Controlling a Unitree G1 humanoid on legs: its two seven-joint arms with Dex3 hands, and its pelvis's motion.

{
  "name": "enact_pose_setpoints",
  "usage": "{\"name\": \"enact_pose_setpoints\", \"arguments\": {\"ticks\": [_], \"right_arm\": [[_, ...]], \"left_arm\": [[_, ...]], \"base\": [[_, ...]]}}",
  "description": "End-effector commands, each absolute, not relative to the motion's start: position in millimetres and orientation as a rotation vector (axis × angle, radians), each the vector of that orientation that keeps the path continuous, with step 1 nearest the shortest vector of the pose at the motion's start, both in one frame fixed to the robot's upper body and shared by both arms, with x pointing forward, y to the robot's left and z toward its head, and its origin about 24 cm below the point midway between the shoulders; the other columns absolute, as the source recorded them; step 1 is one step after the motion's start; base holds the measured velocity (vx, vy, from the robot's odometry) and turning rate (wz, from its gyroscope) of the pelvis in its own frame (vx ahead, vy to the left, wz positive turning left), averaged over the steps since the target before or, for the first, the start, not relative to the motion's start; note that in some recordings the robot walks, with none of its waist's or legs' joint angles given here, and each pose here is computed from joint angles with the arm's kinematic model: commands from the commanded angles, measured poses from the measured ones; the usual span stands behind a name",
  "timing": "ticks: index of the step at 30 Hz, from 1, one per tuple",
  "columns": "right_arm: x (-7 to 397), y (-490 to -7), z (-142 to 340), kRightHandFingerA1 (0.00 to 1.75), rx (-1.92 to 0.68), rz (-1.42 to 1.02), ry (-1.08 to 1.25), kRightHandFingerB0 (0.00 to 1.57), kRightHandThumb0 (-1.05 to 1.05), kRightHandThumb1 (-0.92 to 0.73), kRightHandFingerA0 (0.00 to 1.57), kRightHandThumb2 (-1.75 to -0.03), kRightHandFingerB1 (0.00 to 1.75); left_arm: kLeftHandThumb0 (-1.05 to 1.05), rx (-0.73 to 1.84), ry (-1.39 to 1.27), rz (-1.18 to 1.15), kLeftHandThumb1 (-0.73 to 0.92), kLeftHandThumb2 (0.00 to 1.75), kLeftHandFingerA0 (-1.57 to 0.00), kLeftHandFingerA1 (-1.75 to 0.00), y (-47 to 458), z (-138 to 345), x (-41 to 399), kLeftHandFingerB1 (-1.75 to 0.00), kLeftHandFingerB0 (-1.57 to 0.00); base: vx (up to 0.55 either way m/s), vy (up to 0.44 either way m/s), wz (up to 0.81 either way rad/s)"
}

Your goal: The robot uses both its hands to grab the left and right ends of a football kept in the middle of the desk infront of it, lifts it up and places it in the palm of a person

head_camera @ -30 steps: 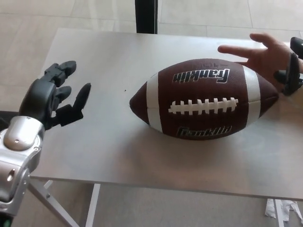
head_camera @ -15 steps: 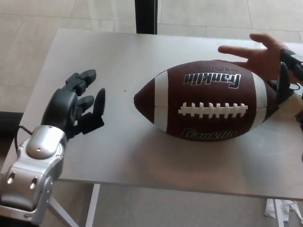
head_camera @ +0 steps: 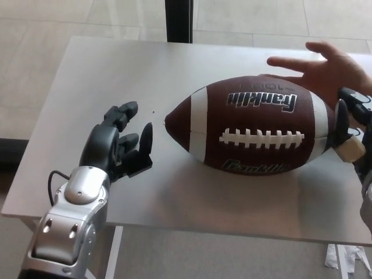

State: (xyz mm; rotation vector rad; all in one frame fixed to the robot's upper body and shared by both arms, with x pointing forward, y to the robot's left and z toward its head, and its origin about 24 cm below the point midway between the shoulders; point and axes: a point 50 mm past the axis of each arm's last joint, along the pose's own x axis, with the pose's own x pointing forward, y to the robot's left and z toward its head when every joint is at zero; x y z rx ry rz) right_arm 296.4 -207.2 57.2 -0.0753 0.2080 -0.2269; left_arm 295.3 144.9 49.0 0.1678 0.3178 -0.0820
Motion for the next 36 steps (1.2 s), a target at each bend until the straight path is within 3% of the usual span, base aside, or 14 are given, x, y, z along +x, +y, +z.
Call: {"name": "enact_pose_setpoints", "arguments": {"ticks": [1,6,7,9,10,11,13,16,21,22,26,27,35,36], "right_arm": [[299,-206,60,1.03,-0.05,-0.237,0.186,0.29,-0.88,-0.92,0.29,-0.74,0.34],[305,-201,64,0.81,-0.017,-0.246,0.188,0.35,-0.91,-0.92,0.37,-0.7,0.33],[306,-199,65,0.81,-0.032,-0.238,0.189,0.34,-0.91,-0.92,0.37,-0.72,0.33],[308,-191,68,0.7,-0.034,-0.194,0.189,0.15,-0.9,-0.74,0.33,-1.14,0.43],[309,-188,67,0.72,-0.041,-0.184,0.198,0.2,-0.95,-0.92,0.31,-0.74,0.3],[310,-186,67,0.71,-0.05,-0.147,0.187,0.1,-0.98,-0.81,0.26,-1.19,0.36],[310,-185,66,0.69,-0.036,-0.123,0.186,0.09,-0.96,-0.91,0.16,-0.76,0.26],[312,-180,64,0.65,-0.039,-0.098,0.178,0.07,-0.94,-0.75,0.17,-1.17,0.28],[315,-175,63,0.71,-0.057,-0.096,0.171,0.08,-0.98,-0.92,0.17,-0.76,0.25],[315,-174,63,0.69,-0.059,-0.1,0.171,0.09,-1.0,-0.92,0.19,-0.8,0.25],[313,-175,61,0.62,-0.046,-0.125,0.179,0.08,-0.91,-0.75,0.21,-1.16,0.36],[314,-174,61,0.59,-0.053,-0.133,0.177,0.15,-0.94,-0.92,0.2,-0.75,0.27],[316,-176,57,0.81,-0.044,-0.137,0.172,0.19,-0.95,-0.92,0.28,-0.75,0.31],[315,-176,56,0.75,-0.044,-0.134,0.176,0.11,-0.9,-0.75,0.3,-1.15,0.43]], "left_arm": [[-0.89,0.204,0.338,-0.041,0.73,1.16,-0.15,-0.58,154,43,297,-0.22,0.0],[-0.92,0.158,0.347,-0.011,0.75,1.13,-0.13,-0.57,152,42,298,-0.18,-0.07],[-0.94,0.107,0.348,0.009,0.92,0.68,-0.15,-0.55,151,41,298,-0.24,0.0],[-0.99,0.013,0.339,-0.01,0.72,1.13,-0.06,-0.48,143,40,300,-0.03,0.0],[-1.01,-0.013,0.338,-0.026,0.73,1.1,-0.08,-0.44,138,42,301,0.0,0.0],[-1.05,-0.075,0.34,-0.028,0.78,1.2,-0.08,-0.38,134,44,302,-0.04,0.0],[-1.05,-0.122,0.337,-0.035,0.77,1.19,-0.09,-0.36,130,45,303,-0.06,0.0],[-1.05,-0.263,0.335,-0.039,0.79,1.21,-0.09,-0.3,119,48,307,-0.02,0.0],[-1.0,-0.353,0.314,-0.02,0.92,0.71,-0.08,-0.47,106,52,314,0.0,0.0],[-0.97,-0.366,0.314,-0.018,0.76,1.2,-0.16,-0.54,104,52,314,-0.06,0.0],[-0.98,-0.458,0.307,-0.018,0.92,0.69,-0.09,-0.55,92,54,317,-0.01,0.0],[-0.97,-0.469,0.301,-0.013,0.77,1.2,-0.13,-0.61,90,53,317,-0.05,0.0],[-1.02,-0.508,0.304,-0.004,0.92,0.8,-0.13,-0.65,69,54,318,-0.12,0.0],[-1.01,-0.516,0.302,-0.002,0.91,0.82,-0.13,-0.65,65,55,317,-0.13,0.0]], "base": [[0.0,0.0,0.0],[0.0,0.0,0.0],[0.0,0.0,0.0],[0.0,0.0,0.0],[0.0,0.0,0.0],[0.0,0.0,0.0],[0.0,0.0,0.0],[0.0,0.0,0.0],[0.0,0.0,0.0],[0.0,0.0,0.0],[0.0,0.0,0.0],[0.0,0.0,0.0],[0.0,0.0,0.0],[0.0,0.0,0.0]]}}
